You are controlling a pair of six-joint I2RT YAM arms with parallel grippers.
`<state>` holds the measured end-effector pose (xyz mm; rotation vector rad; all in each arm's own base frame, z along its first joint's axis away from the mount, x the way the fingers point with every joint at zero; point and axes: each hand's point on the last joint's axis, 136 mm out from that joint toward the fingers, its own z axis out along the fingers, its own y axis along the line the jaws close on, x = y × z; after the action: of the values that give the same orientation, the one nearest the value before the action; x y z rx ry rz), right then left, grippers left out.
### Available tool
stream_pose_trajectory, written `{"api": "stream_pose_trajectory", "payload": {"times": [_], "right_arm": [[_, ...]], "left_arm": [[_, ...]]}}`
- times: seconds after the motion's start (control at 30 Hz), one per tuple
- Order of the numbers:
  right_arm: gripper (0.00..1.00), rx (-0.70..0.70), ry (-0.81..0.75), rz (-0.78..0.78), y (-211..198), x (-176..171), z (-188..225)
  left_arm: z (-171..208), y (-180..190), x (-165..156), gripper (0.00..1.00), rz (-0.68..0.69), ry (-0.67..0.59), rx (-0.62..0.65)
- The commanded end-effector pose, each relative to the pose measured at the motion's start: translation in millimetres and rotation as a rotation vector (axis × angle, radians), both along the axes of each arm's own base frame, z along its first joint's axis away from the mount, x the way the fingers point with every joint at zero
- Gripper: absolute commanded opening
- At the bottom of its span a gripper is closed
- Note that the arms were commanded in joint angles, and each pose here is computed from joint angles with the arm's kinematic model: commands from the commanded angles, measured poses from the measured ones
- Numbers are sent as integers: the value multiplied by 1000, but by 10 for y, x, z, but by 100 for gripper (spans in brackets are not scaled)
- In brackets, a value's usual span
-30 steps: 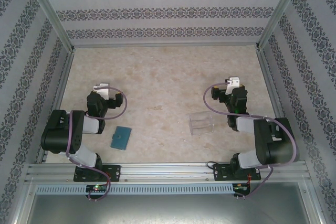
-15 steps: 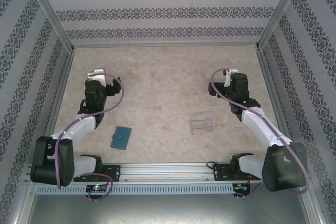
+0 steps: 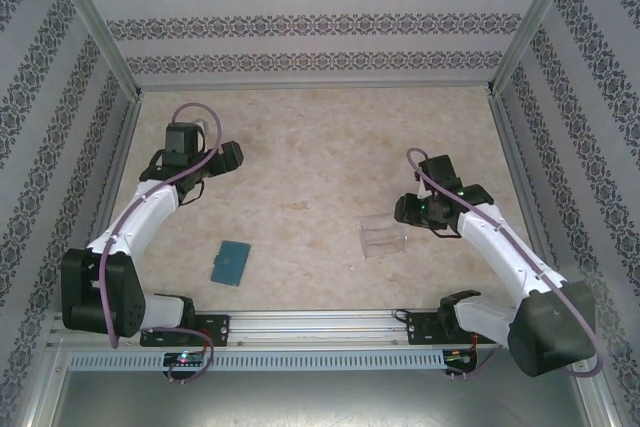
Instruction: Take the credit cards out of the card holder
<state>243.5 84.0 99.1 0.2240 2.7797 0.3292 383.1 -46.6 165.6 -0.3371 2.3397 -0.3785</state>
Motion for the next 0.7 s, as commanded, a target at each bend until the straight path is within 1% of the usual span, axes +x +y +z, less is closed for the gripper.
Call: {"api": "stream_pose_trajectory", "payload": {"times": [0.0, 0.07, 0.17, 0.27, 0.37, 0.5, 0.67], "right_arm": [[42, -89, 90, -10, -93, -151, -93], [41, -118, 88, 1, -102, -117, -131], [41, -126, 94, 31, -70, -62, -181], [42, -136, 105, 70, -31, -18, -232], [42, -148, 115, 111, 8, 4, -269], [41, -149, 112, 130, 32, 39, -295], [36, -151, 123, 153, 65, 91, -354]], "left_arm": [[6, -105, -211, 95, -52, 149, -27], [35, -110, -248, 95, -80, 185, -9], [57, -115, -293, 96, -115, 223, 15], [49, -119, -336, 96, -150, 258, 37], [30, -125, -359, 96, -175, 271, 50], [39, -186, -382, 97, -217, 267, 34], [-31, -215, -373, 97, -233, 286, 24]]}}
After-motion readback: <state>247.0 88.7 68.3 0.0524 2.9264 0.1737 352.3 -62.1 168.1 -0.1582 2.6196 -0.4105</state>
